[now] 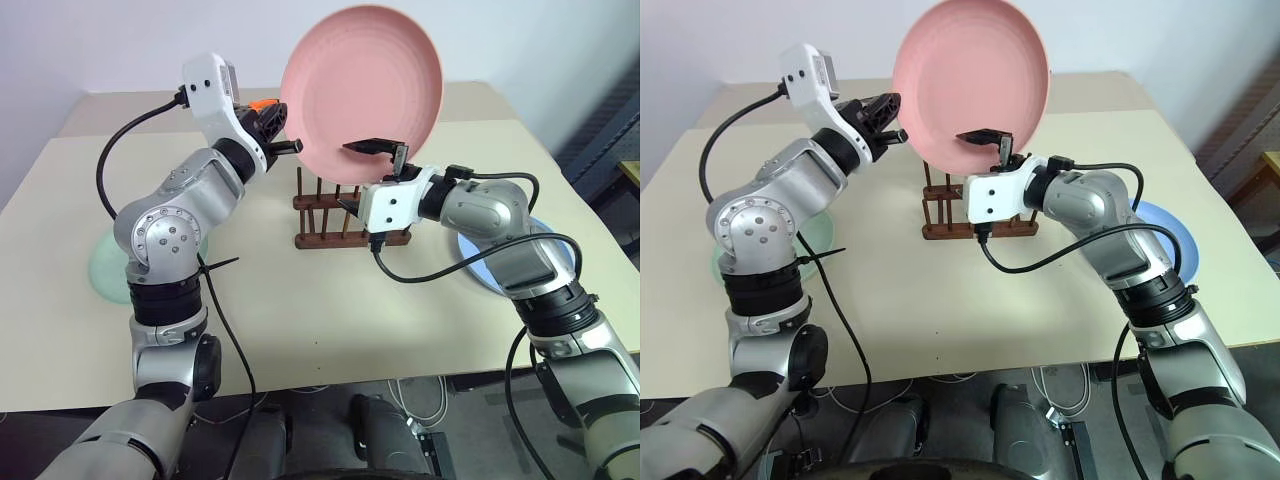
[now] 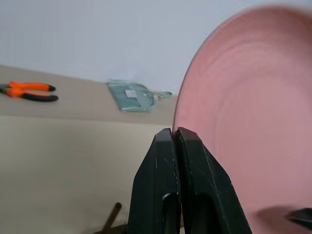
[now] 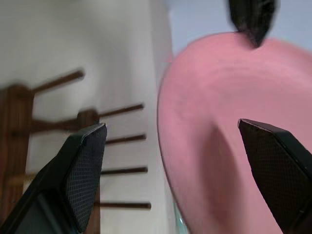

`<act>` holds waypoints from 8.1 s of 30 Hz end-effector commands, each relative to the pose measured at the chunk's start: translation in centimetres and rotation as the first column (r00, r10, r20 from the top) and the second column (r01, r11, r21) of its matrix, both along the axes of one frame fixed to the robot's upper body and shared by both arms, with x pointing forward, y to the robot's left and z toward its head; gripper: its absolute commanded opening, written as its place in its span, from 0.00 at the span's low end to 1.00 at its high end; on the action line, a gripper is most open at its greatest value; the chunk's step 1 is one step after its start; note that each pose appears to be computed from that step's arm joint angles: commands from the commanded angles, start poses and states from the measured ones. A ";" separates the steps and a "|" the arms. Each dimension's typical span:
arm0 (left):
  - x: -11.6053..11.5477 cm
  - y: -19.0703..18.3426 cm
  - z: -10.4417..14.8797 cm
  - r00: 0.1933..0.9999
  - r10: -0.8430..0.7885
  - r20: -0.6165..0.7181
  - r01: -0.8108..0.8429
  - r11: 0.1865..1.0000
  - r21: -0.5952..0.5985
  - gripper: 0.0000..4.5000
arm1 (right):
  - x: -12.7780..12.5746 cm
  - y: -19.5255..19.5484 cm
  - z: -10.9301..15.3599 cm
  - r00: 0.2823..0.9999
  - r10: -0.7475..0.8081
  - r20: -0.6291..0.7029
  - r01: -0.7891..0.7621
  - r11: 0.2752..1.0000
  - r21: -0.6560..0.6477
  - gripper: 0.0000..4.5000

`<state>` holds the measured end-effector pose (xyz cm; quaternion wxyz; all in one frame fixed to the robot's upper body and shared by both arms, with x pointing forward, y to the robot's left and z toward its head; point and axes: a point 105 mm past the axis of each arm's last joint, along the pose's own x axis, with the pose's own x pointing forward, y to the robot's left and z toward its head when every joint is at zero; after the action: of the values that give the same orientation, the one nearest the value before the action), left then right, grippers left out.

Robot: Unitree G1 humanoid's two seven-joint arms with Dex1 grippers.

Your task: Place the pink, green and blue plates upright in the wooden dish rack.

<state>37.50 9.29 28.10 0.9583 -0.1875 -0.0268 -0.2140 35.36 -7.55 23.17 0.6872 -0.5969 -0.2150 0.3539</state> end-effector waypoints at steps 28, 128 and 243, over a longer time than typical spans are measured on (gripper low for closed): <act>-8.1 0.2 -6.8 0.830 -0.542 0.133 0.416 0.759 0.502 0.61 | -3.0 -8.0 9.0 0.762 0.527 -0.376 0.380 0.107 0.919 0.00; -3.0 6.1 6.6 0.947 0.189 0.258 -0.212 0.975 0.063 0.33 | -0.8 5.4 2.3 0.989 0.150 0.007 -0.149 0.973 0.175 0.00; -7.7 9.0 -15.1 0.970 -0.243 0.019 0.166 0.714 0.680 0.91 | -2.0 6.6 8.1 0.393 0.803 -0.448 0.690 0.064 0.721 0.02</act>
<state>30.00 18.22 11.56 0.9284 0.1679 0.0506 -0.3275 33.82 -1.01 30.48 0.8431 0.3769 0.0073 0.3835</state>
